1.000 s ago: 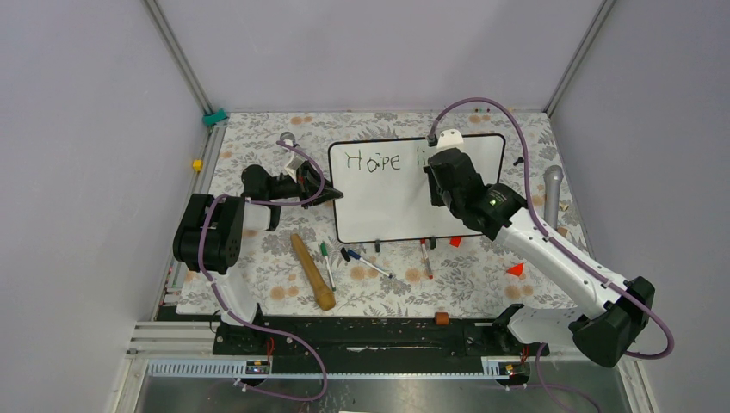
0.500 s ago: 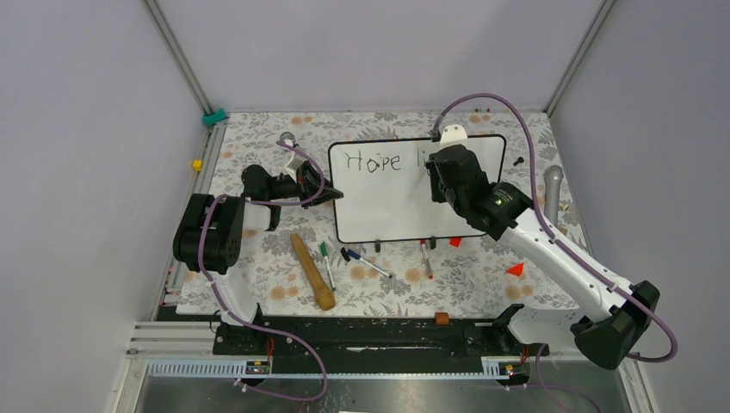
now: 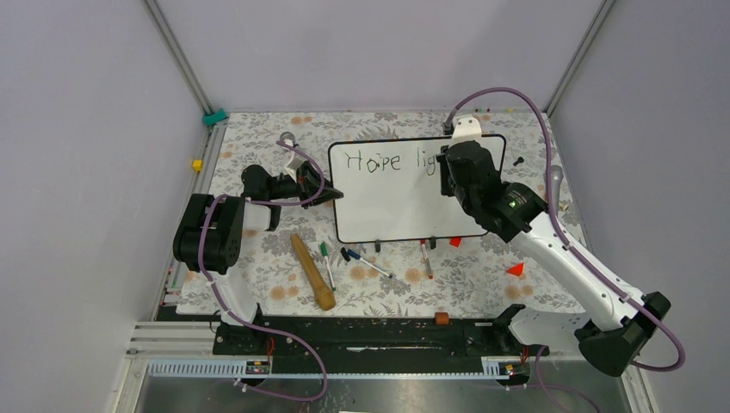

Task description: Write a sentence on the whiteboard

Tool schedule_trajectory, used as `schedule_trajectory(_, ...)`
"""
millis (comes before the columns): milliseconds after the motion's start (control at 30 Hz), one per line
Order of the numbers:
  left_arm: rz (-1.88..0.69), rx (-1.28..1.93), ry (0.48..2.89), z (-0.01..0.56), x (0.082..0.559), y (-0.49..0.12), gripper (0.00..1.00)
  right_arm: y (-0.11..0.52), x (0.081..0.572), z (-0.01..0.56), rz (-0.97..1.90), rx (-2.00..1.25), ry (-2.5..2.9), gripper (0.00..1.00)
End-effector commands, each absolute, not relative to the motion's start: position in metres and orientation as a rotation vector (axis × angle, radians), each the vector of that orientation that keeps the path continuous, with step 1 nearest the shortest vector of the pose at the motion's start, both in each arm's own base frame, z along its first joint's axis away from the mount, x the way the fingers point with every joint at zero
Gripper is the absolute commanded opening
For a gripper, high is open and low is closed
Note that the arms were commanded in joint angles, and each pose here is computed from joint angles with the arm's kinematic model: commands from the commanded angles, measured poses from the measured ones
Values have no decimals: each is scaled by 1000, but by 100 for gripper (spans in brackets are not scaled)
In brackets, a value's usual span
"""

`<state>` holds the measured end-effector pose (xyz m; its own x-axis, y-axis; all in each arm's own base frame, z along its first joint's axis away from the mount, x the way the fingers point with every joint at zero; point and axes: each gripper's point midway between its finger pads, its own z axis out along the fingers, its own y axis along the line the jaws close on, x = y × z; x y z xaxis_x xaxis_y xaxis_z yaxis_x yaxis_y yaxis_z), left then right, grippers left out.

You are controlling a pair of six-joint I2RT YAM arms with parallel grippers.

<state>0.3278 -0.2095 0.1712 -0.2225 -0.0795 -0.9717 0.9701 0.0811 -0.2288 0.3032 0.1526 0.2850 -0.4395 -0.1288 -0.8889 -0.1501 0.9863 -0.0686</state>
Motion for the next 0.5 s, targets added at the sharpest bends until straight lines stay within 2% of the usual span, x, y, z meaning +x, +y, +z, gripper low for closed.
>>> schedule_trajectory(0, -1210, 1116, 1202, 177, 326, -208, 0, 147, 317, 314, -3, -137, 1964, 0)
schedule_trajectory(467, -1210, 1115, 1201, 177, 327, -208, 0, 145, 334, 323, -26, -112, 1947, 0)
